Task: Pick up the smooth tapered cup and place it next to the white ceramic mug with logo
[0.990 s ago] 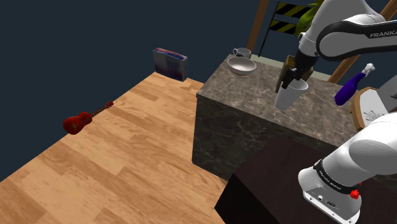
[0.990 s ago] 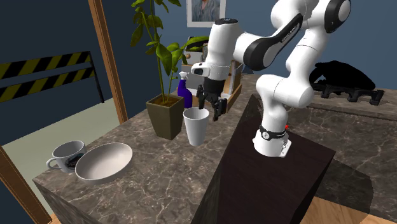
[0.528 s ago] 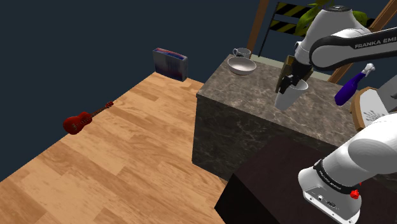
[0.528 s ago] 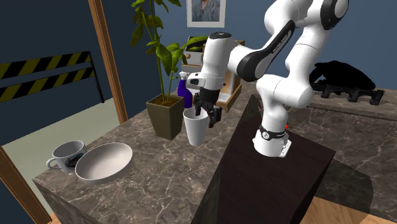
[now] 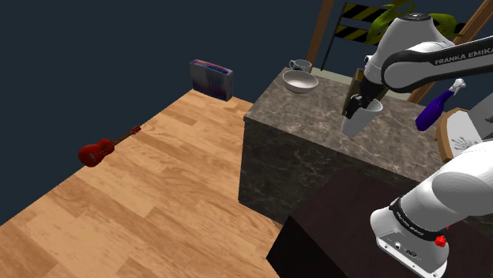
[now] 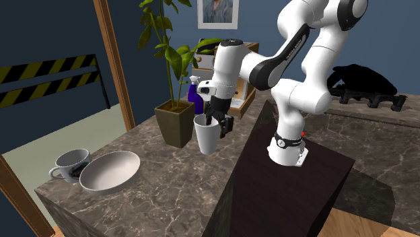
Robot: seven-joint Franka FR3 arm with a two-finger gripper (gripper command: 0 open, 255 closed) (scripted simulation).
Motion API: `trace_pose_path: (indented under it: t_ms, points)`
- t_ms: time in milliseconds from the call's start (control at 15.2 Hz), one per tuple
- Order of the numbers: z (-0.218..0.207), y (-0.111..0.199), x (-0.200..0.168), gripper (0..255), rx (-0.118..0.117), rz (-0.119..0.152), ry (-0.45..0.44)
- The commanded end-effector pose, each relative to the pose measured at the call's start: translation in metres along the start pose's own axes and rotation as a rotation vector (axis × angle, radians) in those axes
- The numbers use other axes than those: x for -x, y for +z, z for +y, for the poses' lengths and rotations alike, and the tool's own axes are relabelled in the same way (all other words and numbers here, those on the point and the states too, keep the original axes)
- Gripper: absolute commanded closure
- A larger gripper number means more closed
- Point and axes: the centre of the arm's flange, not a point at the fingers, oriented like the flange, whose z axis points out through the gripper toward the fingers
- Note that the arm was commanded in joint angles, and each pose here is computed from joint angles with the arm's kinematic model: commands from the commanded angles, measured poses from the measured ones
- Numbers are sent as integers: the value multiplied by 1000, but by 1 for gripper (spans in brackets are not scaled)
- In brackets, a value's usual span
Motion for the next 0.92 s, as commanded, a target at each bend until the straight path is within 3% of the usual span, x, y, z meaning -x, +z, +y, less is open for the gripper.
trace_pose_path:
  t_ms: [0, 66, 660, 858]
  points:
    - [0, 0, 0, 0, 0, 0, 0]
    - [0, 0, 0, 255, 0, 0, 0]
    - [0, 0, 0, 255, 0, 0, 0]
    - [2, -16, -1, 255, 0, 0, 0]
